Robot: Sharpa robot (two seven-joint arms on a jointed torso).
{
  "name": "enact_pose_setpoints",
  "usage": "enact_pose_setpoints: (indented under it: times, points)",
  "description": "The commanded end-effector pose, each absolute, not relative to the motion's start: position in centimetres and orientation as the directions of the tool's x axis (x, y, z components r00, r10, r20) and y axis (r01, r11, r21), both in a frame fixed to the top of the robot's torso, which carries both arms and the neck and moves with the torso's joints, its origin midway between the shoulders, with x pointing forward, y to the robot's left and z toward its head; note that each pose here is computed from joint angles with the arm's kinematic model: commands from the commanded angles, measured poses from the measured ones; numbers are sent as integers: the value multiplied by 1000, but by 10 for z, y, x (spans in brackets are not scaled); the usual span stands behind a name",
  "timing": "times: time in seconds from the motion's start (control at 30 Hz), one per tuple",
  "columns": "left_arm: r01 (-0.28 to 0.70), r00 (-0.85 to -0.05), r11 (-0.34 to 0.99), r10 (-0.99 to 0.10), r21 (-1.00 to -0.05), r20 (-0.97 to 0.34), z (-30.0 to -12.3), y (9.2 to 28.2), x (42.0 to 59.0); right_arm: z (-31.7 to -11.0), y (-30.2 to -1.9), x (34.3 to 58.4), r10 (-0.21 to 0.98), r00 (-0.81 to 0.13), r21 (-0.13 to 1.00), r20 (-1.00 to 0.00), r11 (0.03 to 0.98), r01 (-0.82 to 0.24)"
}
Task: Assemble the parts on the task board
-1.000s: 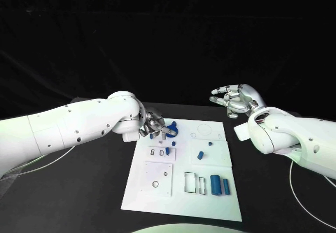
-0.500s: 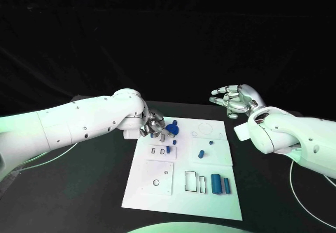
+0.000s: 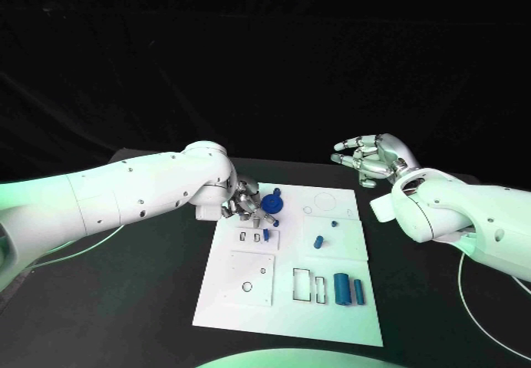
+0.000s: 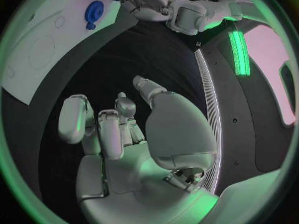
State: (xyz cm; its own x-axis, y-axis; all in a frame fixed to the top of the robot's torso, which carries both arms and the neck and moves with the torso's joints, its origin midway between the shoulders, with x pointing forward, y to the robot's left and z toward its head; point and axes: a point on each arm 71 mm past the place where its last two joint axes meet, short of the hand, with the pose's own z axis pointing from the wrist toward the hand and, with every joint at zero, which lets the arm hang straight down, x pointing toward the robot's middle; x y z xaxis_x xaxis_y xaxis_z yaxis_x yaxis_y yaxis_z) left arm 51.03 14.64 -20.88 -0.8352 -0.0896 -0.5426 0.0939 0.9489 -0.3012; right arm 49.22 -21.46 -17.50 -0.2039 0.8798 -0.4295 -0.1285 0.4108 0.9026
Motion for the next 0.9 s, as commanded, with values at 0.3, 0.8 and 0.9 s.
enact_pose_setpoints:
  times: [0.3,0.8,0.9]
  points:
    - [113,-860,950,-54,-292,-508,-218,140,506,-177,-213,491,871,-227,900,-436,415,-135]
    - [116,-865,951,-46,-288,-500,-221,137,506,-179,-213,490,870,-232,900,-435,415,-132]
    - [115,-866,951,-46,-288,-498,-221,137,506,-180,-213,490,870,-233,900,-435,416,-131]
